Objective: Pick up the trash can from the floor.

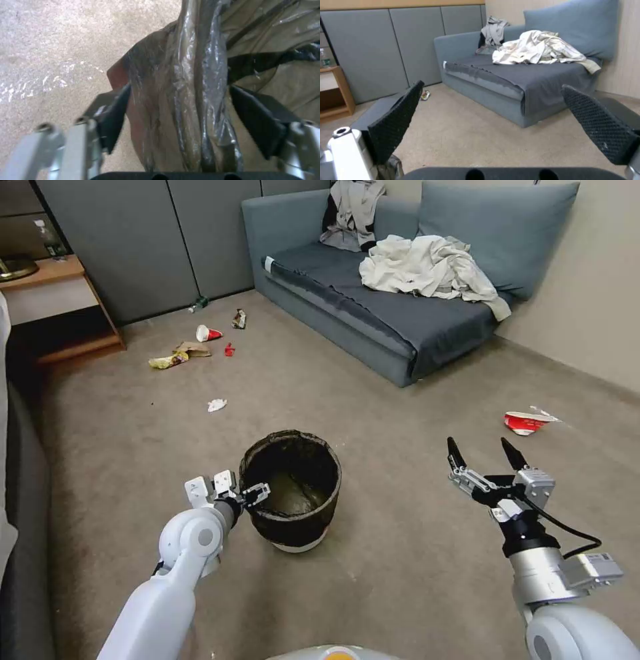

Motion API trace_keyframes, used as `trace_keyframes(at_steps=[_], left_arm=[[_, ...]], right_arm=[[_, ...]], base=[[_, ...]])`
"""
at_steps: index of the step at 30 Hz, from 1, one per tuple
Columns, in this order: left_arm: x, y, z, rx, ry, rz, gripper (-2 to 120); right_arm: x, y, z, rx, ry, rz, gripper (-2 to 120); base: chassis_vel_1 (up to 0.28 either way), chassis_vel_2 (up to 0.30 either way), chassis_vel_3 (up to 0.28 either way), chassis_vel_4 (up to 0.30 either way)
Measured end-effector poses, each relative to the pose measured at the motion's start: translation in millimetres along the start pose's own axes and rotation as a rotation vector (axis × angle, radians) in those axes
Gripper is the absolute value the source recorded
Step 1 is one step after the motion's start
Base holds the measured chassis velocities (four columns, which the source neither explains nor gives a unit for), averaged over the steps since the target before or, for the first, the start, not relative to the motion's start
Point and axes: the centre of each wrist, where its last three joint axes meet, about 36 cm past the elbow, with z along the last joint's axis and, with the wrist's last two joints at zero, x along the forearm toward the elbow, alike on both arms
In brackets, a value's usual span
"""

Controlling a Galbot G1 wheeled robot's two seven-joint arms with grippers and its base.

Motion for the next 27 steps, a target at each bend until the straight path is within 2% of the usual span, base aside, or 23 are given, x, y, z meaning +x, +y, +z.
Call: trace_keyframes(at_steps=[3,5,8,10,12,13,15,16,18,27], left_arm=[[-0.8,0.8,-0.9,0.015,0.004,0.002,57],[-1.1,0.9,-1.1,0.017,0.003,0.002,54],[-1.7,0.4,-1.4,0.025,-0.001,-0.002,38],[-1.7,0.2,-1.5,0.027,-0.002,-0.003,37],[-1.7,-0.6,-1.7,0.034,-0.003,-0.004,25],[-1.7,-0.6,-1.7,0.034,-0.003,-0.004,25],[-1.5,-1.0,-1.9,0.039,-0.007,-0.011,14],[-1.5,-1.0,-1.9,0.039,-0.007,-0.011,14],[-0.6,-1.6,-2.4,0.042,-0.013,-0.012,4],[14.6,-2.5,-11.4,0.069,-0.058,0.000,2]], right_arm=[[-1.1,-0.9,1.3,0.001,0.002,0.000,100],[-1.3,-1.1,1.8,0.002,0.002,-0.001,100],[-2.1,-1.7,3.7,0.002,0.004,-0.002,100],[-2.3,-1.7,3.9,0.002,0.004,-0.002,100],[-2.9,-2.2,4.4,0.004,0.005,-0.004,100],[-2.9,-2.2,4.4,0.004,0.005,-0.004,100],[-3.3,-2.7,4.2,0.007,0.004,-0.007,100],[-3.3,-2.7,4.2,0.007,0.004,-0.007,100],[-3.4,-3.1,4.0,0.009,0.004,-0.008,100],[-2.1,-2.7,3.2,0.009,0.001,-0.008,100]], base=[[0.000,0.000,0.000,0.000],[0.000,0.000,0.000,0.000],[0.000,0.000,0.000,0.000],[0.000,0.000,0.000,0.000],[0.000,0.000,0.000,0.000],[0.000,0.000,0.000,0.000],[0.000,0.000,0.000,0.000],[0.000,0.000,0.000,0.000],[0.000,0.000,0.000,0.000],[0.000,0.000,0.000,0.000]])
